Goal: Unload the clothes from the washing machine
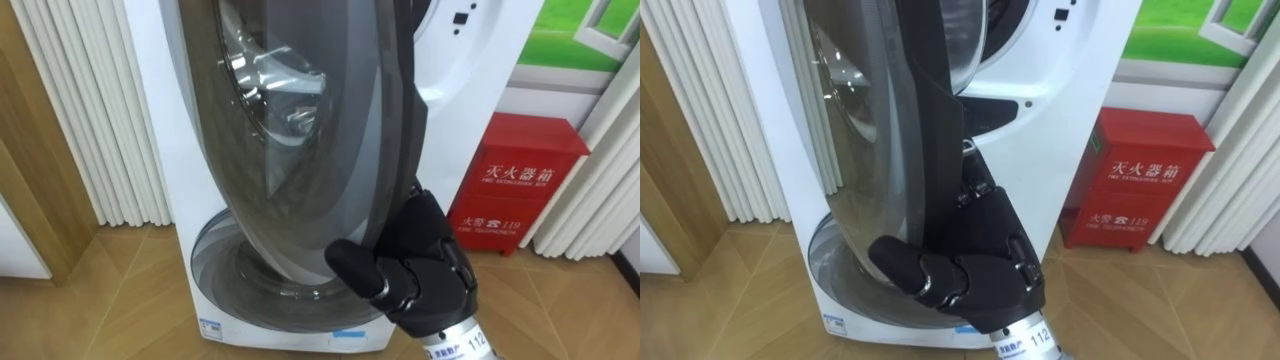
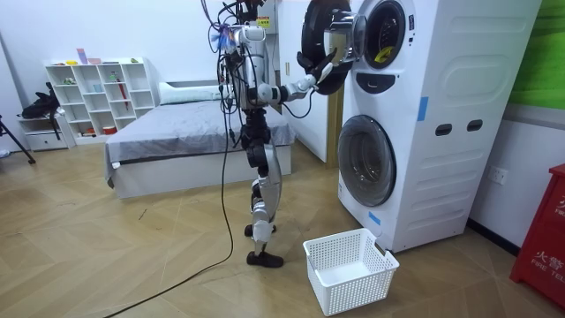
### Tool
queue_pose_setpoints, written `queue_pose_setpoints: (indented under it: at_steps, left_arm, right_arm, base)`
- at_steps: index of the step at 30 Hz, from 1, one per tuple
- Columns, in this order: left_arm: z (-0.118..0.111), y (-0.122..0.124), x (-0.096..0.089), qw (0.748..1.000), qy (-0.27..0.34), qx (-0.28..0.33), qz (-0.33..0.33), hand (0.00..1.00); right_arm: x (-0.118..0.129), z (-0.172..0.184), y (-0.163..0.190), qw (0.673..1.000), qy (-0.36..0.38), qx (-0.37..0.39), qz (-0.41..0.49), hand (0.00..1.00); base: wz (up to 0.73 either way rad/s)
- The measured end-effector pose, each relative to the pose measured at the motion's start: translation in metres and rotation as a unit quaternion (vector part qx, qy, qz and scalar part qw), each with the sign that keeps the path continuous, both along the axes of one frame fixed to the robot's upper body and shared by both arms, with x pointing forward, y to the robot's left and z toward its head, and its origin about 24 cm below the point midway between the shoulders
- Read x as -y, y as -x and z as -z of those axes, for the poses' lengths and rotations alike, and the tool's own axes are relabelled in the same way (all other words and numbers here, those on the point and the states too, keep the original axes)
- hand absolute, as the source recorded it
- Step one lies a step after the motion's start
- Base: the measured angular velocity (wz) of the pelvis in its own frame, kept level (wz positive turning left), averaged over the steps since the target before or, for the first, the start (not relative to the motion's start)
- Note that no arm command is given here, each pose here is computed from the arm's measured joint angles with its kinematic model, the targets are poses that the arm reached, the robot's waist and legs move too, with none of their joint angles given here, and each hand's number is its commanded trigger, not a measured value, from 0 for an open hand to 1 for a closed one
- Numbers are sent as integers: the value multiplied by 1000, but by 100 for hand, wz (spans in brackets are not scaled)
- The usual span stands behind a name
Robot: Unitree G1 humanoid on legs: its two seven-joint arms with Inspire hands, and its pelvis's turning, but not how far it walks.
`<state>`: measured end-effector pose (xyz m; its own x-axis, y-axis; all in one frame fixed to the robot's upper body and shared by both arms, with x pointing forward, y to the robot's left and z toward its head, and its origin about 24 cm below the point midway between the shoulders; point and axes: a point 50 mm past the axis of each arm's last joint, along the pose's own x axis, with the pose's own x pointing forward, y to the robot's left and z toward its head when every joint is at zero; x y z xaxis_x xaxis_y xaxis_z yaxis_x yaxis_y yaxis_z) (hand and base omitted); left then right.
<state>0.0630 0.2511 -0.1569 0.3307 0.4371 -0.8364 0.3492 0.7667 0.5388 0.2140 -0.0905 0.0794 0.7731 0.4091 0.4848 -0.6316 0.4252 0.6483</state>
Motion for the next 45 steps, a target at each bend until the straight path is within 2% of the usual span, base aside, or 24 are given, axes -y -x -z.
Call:
queue_pose_setpoints:
  at_steps: [20,33,38,45]
  left_arm:
    - [0,1,-1,1000,-2,0,-1,0]
    - [-3,-3,-3,1000,-4,16,-7,0]
    - [-6,-8,-2,999,-10,41,-6,0]
    - [-6,-4,-3,999,-18,39,-8,0]
  right_arm:
    - [2,0,-1,1000,-1,0,21,0]
    - [6,2,-2,999,-11,-4,37,0]
    - [7,3,-2,999,-13,-6,49,0]
    - [9,3,-3,998,-16,-11,62,0]
  base:
    - [11]
    - [8]
    - [14]
    - [10]
